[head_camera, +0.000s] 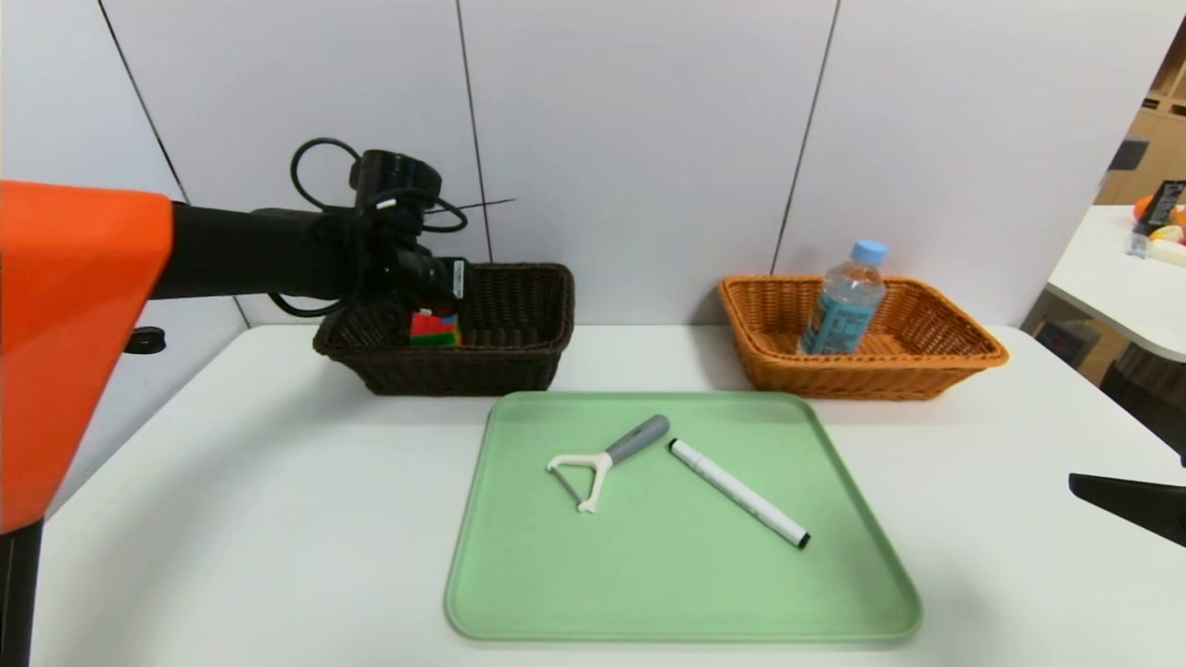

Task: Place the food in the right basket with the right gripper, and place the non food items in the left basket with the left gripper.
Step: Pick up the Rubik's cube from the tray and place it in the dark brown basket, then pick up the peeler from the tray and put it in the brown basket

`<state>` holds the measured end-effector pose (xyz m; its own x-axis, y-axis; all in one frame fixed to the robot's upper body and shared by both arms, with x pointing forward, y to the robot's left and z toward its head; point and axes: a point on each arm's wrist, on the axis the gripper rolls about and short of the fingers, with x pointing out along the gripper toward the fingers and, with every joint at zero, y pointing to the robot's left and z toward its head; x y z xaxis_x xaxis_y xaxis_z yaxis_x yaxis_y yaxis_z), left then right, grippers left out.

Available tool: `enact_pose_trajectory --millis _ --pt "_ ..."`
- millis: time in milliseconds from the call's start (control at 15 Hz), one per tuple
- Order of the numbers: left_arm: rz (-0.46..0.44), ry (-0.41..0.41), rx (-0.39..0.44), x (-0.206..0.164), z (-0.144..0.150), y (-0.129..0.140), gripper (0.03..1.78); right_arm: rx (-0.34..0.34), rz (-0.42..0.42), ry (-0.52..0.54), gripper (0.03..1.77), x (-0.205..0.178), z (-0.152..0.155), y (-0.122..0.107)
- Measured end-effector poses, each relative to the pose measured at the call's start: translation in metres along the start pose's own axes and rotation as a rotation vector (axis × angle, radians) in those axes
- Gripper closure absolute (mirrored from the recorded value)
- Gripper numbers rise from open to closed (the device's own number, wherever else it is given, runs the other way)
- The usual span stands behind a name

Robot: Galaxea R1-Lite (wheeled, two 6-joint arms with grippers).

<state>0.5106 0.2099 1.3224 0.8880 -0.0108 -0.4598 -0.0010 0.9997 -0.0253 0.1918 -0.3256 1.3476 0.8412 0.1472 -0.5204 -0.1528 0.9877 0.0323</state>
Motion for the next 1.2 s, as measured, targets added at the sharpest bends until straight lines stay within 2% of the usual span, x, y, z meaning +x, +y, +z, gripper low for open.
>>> enact_pose_trajectory --millis 200,400,533,733,933,1067,1200 --pt "-0.04 -0.031 0.016 -0.043 0.017 -0.014 0.19 0.001 0.0 0.002 0.1 0.0 0.0 0.0" --pt "-0.017 -0.11 0.019 -0.085 0.031 -0.027 0.16 0.002 0.0 0.01 0.1 0.002 -0.002 0.0" --pt "-0.051 -0.143 0.022 -0.109 0.036 -0.036 0.15 0.002 0.0 0.011 0.1 0.002 -0.003 0.0" --pt "-0.129 -0.115 0.053 -0.141 0.03 -0.056 0.14 0.002 0.0 0.013 0.1 0.003 -0.003 0.0" --pt "-0.245 -0.072 0.081 -0.171 0.013 -0.09 0.14 0.003 0.0 0.013 0.1 0.003 -0.003 0.0" --pt "-0.306 -0.052 0.155 -0.181 0.003 -0.104 0.13 0.008 -0.001 0.004 0.1 0.002 -0.001 0.0" --pt "-0.384 -0.018 0.285 -0.179 -0.011 -0.107 0.12 0.029 -0.001 -0.014 0.1 0.0 0.002 0.0"
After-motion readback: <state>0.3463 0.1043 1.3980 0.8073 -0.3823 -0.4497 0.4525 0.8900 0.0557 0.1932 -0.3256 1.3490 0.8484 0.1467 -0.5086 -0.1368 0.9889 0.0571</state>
